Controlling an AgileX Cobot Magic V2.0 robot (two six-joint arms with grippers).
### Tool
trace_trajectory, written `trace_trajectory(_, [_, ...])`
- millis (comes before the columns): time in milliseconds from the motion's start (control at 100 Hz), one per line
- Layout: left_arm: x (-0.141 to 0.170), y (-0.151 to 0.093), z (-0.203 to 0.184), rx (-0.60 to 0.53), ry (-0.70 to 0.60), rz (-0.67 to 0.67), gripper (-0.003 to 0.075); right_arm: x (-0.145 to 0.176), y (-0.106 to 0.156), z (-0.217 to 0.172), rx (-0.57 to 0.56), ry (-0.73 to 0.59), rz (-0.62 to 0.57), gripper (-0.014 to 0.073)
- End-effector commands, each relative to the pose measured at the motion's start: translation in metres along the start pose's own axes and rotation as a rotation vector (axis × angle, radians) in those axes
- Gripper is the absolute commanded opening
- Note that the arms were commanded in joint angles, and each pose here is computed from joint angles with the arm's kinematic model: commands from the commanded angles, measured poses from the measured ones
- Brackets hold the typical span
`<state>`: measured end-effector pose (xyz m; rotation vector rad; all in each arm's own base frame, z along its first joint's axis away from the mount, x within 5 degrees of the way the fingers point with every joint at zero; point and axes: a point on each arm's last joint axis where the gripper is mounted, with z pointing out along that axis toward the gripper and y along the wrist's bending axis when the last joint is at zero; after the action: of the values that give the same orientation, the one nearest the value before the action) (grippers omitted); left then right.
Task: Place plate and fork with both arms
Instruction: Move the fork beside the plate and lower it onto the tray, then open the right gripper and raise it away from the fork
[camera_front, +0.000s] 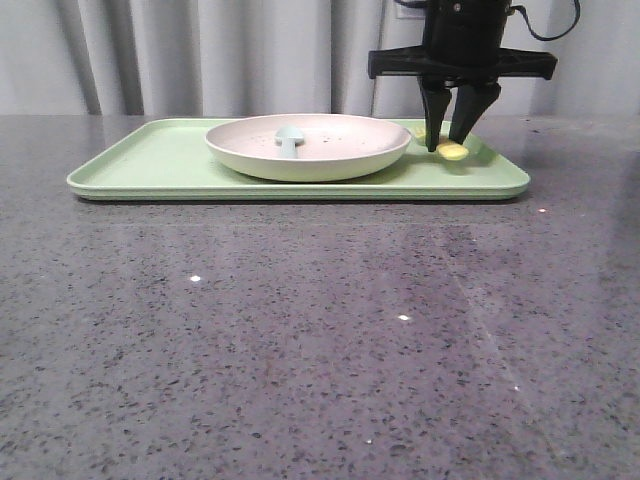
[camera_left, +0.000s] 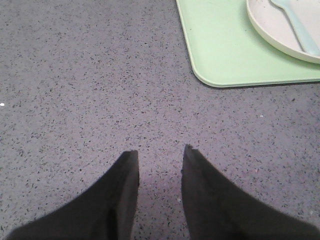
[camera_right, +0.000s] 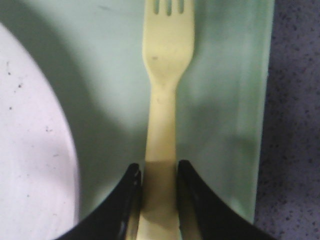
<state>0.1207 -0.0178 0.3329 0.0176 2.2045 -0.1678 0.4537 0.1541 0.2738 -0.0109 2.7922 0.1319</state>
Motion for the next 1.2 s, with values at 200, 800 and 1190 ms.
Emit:
trace_trajectory(200, [-0.012, -0.001, -0.006, 0.007, -0.091, -0.013, 0.0221, 0.004, -0.006, -0.038, 0.013, 0.009, -0.006, 0.0300])
trace_trajectory(800, [-0.012, -0.001, -0.006, 0.007, -0.091, -0.013, 0.0221, 0.008, -0.007, -0.089, -0.019, -0.088, -0.005, 0.0298])
trace_trajectory(1190, [-0.012, -0.001, -0.006, 0.008, -0.093, -0.013, 0.0221, 0.033, -0.009, -0.137, -0.020, -0.181, -0.035, 0.0298])
